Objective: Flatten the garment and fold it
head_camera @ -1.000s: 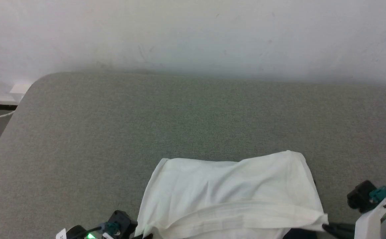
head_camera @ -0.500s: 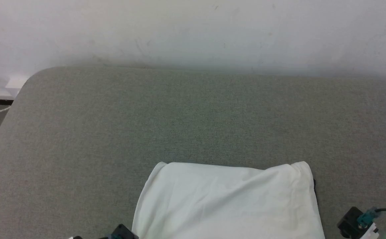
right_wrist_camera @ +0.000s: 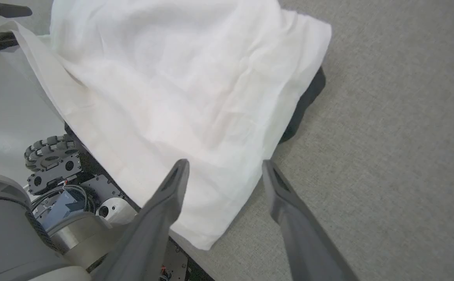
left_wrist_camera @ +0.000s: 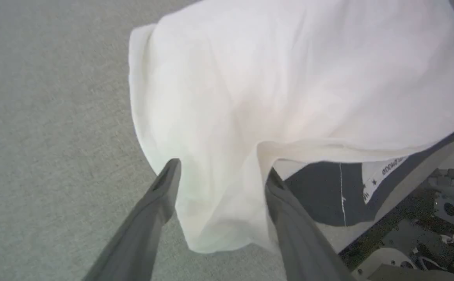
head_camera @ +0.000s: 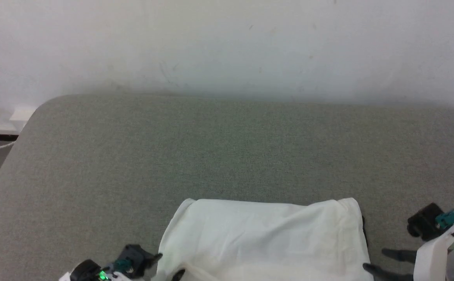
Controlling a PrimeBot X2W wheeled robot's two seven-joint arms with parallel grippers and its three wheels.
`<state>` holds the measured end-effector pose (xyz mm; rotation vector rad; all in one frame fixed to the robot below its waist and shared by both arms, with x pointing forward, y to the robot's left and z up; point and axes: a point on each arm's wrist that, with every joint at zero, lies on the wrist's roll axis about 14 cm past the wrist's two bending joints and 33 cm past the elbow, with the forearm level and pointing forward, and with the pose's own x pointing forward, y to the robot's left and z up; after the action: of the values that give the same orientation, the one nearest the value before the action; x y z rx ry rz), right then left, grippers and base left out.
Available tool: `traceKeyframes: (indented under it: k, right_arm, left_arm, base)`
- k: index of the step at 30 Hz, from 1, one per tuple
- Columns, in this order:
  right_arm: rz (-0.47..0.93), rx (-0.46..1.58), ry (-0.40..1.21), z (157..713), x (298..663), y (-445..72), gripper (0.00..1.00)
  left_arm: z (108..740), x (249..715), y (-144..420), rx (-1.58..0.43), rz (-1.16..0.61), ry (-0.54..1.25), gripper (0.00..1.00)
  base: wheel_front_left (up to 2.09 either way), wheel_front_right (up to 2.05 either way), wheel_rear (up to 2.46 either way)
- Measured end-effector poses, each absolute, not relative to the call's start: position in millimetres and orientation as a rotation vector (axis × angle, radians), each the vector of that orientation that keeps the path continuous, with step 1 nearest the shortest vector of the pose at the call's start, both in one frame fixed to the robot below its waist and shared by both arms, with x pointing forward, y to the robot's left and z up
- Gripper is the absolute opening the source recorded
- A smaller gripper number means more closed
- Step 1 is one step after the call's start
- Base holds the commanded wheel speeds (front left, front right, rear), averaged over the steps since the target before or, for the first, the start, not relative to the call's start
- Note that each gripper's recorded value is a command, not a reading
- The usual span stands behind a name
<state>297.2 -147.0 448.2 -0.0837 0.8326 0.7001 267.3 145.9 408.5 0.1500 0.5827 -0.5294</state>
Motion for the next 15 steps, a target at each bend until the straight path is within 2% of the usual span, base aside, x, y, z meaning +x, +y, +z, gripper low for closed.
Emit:
traceKeyframes:
  k: [5,9,15]
  right_arm:
    - [0.63,-0.034,0.652,486.9,324.9,-147.8,1.0]
    - [0.546,0.012,0.545,496.6,340.4,-149.4,1.0]
    - [0.382,0.1,0.547,464.7,341.3,-158.8,1.0]
  left_arm:
    - [465.5,308.9,163.9,0.017,-0.352,0.318,1.0]
    - [502.8,329.0,185.5,-0.095,-0.188,0.125,1.0]
    - [531.6,334.0,218.3,-0.201,0.042,-0.03,1.0]
  base:
    - [0.0,0.0,0.0]
    - [0.0,0.0,0.0]
    - [0.0,0.0,0.0]
